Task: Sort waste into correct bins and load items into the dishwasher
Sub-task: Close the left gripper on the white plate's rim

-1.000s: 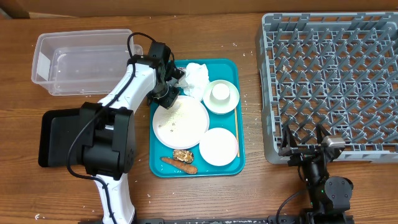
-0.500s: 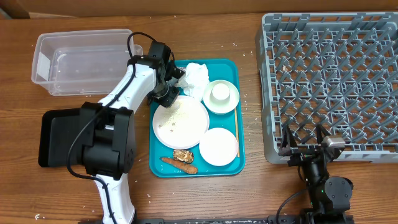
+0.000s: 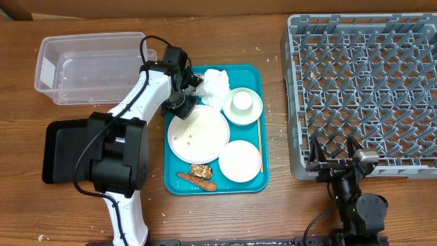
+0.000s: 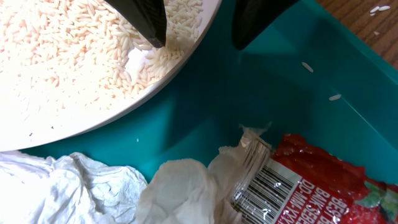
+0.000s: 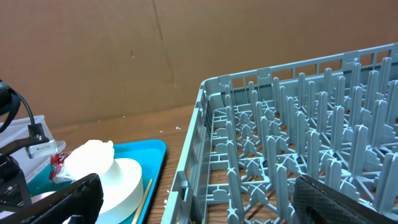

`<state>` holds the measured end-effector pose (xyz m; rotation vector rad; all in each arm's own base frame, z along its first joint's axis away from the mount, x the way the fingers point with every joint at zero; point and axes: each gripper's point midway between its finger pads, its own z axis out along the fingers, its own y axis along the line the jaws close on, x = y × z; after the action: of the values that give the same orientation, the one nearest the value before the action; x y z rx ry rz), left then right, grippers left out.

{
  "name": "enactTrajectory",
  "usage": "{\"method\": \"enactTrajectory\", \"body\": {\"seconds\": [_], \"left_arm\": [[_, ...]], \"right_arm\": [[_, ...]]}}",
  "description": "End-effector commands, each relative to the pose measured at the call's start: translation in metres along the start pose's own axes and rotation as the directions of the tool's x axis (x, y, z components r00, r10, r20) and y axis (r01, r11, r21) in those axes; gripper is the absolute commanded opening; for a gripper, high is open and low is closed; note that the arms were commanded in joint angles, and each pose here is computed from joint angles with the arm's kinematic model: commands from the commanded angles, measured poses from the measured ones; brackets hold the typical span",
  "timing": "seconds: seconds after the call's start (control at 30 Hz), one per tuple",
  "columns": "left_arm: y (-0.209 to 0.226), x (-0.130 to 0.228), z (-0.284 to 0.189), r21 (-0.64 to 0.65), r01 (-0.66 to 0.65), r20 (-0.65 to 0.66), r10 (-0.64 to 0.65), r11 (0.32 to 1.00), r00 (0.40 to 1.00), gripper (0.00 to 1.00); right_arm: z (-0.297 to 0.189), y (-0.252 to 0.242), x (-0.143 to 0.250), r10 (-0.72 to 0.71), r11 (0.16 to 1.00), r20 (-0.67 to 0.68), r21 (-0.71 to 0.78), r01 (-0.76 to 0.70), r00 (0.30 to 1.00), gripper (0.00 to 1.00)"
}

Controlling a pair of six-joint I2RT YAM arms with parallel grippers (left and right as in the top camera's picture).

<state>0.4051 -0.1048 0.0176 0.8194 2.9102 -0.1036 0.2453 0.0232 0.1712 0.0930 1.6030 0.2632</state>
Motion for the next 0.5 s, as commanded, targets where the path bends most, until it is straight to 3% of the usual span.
{"method": "enactTrajectory", "body": {"seconds": [0.0, 0.47], "left_arm": [[-0.0003, 0.0070, 0.0079, 0.005, -0.016, -0.026, 0.016, 1.000, 1.000, 0.38], [-0.0010, 0.0086, 0.0089, 0.008, -0.018, -0.031, 0.018, 1.000, 0.999, 0.36]], "right_arm": [[0.0001, -0.0002, 0.0011, -0.008, 1.000, 0.007, 0.001, 0.008, 1.000, 1.00], [0.0001, -0.0002, 0.0011, -0.008, 1.000, 0.007, 0.001, 0.008, 1.000, 1.00]]}}
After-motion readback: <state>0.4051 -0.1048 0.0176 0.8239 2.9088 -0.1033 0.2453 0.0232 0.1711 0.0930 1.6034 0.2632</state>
